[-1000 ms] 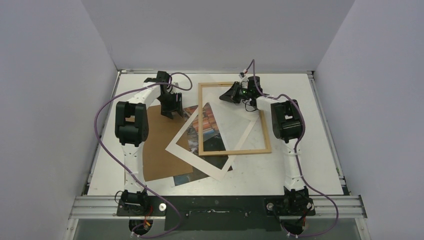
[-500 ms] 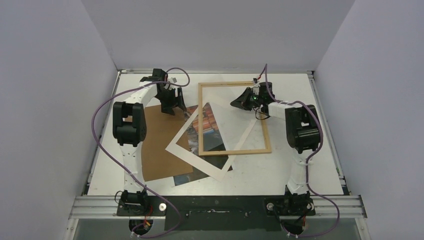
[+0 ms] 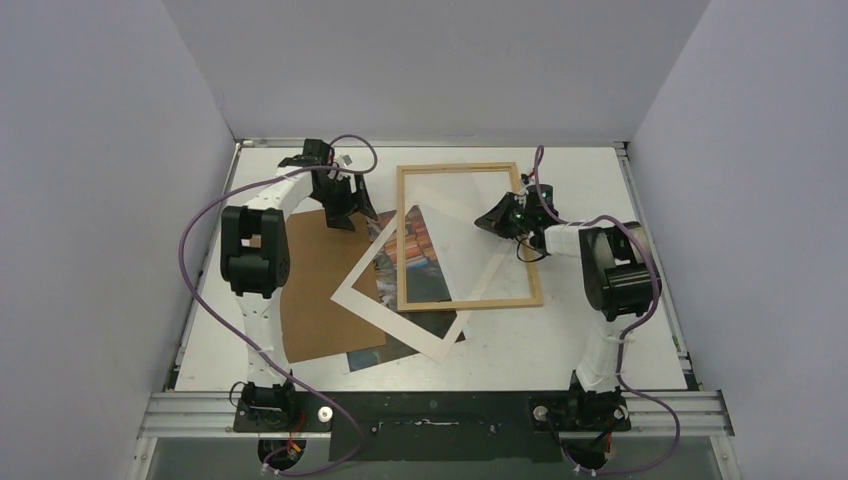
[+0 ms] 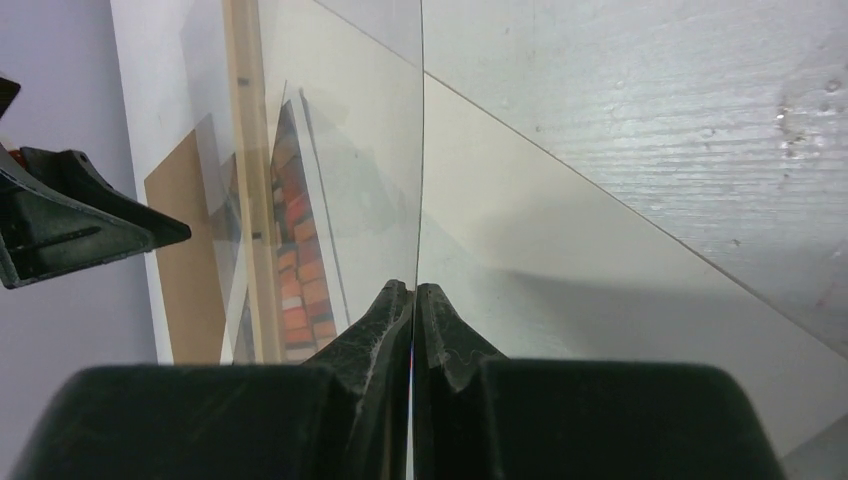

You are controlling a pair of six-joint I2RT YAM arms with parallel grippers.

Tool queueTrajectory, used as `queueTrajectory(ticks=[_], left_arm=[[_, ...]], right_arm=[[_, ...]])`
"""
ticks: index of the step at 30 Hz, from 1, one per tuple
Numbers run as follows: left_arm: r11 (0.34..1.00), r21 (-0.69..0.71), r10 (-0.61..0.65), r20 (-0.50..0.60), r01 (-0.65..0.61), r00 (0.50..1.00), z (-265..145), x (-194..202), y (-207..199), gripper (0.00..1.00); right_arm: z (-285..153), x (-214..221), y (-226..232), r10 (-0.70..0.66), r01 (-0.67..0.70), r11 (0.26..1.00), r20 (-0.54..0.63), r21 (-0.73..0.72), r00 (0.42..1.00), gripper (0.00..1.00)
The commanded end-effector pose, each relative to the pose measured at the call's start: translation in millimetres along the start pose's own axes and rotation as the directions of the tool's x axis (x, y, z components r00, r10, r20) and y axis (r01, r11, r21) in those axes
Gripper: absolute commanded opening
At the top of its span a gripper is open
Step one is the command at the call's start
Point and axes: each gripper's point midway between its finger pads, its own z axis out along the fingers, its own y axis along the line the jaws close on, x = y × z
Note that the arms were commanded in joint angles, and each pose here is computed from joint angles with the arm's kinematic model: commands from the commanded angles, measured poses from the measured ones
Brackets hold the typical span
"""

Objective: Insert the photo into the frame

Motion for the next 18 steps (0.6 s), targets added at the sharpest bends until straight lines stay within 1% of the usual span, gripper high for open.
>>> queueTrajectory(ticks=[1,11,18], left_arm=[[0.998,0.058,0.009,0.051,-0.012,0.999,-11,-6,-22,0.69],[0.996,0.087,-0.011,0.029,0.008,1.000,5,-4,-29,0.68],[0.995,0.097,-0.005,0.016,0.004,1.000,16,-9,-34,0.62]], right_arm=[[-22,-46,32,-0.096,0.106,0.994,0.207,-0.034,0.974,0.00],[-45,-52,27,-0.111,0.110,0.994,0.286,0.020,0.952,0.00],[-57,-58,23,-0.137,0.130,0.991,0.293,0.043,0.946,0.00]])
